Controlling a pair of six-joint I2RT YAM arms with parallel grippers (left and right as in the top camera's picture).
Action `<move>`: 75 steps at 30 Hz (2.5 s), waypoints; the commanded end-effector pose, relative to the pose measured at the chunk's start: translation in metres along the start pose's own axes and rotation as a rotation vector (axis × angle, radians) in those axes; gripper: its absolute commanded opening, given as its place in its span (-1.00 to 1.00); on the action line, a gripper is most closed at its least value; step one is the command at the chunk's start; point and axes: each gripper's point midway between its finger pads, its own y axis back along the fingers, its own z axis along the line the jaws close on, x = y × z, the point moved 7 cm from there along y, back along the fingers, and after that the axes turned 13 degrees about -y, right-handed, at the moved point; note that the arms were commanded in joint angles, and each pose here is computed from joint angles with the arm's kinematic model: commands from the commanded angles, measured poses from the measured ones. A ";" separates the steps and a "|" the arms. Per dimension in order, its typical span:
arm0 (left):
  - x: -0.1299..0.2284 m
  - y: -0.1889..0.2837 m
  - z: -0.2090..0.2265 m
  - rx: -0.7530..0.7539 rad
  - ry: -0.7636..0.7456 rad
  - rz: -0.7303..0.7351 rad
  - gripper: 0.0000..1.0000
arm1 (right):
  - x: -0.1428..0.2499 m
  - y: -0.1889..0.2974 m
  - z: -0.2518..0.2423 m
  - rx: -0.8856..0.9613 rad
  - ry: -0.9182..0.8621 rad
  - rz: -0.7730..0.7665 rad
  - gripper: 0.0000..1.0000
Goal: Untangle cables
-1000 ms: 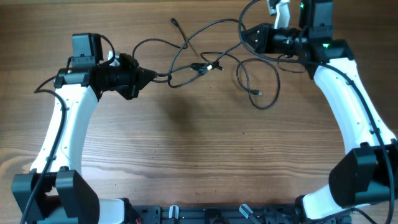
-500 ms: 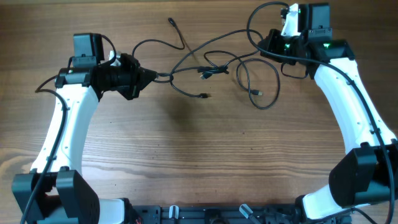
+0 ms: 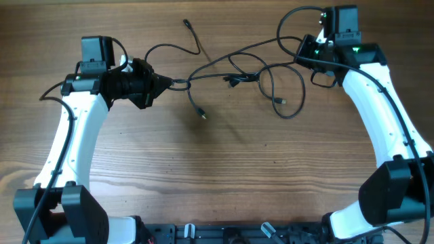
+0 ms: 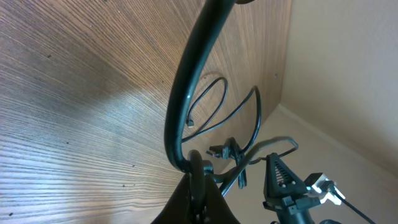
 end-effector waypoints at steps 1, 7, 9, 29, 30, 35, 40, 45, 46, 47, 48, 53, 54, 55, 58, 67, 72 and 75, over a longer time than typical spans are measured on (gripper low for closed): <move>-0.006 0.006 0.005 -0.031 -0.016 -0.053 -0.92 | -0.016 -0.013 -0.027 0.190 -0.035 -0.110 -0.91; -0.006 0.006 0.005 -0.031 -0.016 -0.053 -0.92 | -0.004 -0.030 -0.027 0.302 0.017 -0.128 -0.91; -0.006 0.006 0.005 -0.031 -0.016 -0.053 -0.92 | 0.001 -0.032 -0.024 0.327 0.040 -0.133 -0.91; -0.004 0.006 0.007 -0.037 -0.008 -0.046 -0.92 | 0.004 -0.015 -0.025 0.612 0.165 -0.361 -0.78; -0.004 0.006 0.007 -0.037 -0.008 -0.046 -0.92 | 0.002 -0.014 -0.027 0.621 0.160 -0.365 -0.77; -0.004 0.006 0.007 -0.038 -0.008 -0.046 -0.92 | -0.006 -0.028 -0.055 0.594 0.056 -0.246 -0.75; -0.004 0.006 0.007 -0.037 -0.008 -0.046 -0.92 | -0.010 -0.042 -0.085 0.491 -0.072 -0.048 -0.87; -0.004 0.006 0.007 -0.038 -0.008 -0.047 -0.92 | -0.001 -0.050 -0.068 0.245 0.052 0.140 -0.91; -0.004 0.006 0.007 -0.038 -0.008 -0.047 -0.92 | 0.002 -0.051 -0.060 0.174 0.099 0.176 -0.92; -0.004 0.006 0.007 -0.037 -0.009 -0.047 -0.92 | 0.006 -0.052 -0.053 0.105 0.141 0.208 -0.91; -0.004 0.006 0.007 -0.037 -0.008 -0.047 -0.92 | 0.008 -0.052 -0.047 0.047 0.171 0.232 -0.91; -0.004 0.006 0.007 -0.037 -0.008 -0.046 -0.92 | 0.012 -0.051 -0.038 -0.039 0.199 0.267 -0.41; -0.004 0.006 0.006 -0.037 -0.009 -0.046 -0.92 | 0.012 -0.050 -0.037 -0.039 0.205 0.269 -0.23; -0.004 0.006 0.006 -0.037 -0.011 -0.044 -0.92 | 0.012 -0.049 -0.037 -0.038 0.207 0.271 -0.04; 0.001 0.000 0.000 -0.026 -0.053 -0.030 -0.92 | 0.010 -0.038 -0.029 -0.088 0.281 0.302 0.28; 0.027 -0.017 -0.059 0.260 -0.469 0.071 -0.92 | 0.014 0.017 0.039 -0.553 0.472 0.391 0.31; 0.032 -0.017 -0.068 0.315 -0.513 0.094 -0.92 | 0.032 0.022 0.063 -0.648 0.519 0.424 0.31; 0.036 -0.016 -0.070 0.347 -0.614 0.106 -0.92 | 0.042 0.024 0.077 -0.696 0.555 0.429 0.30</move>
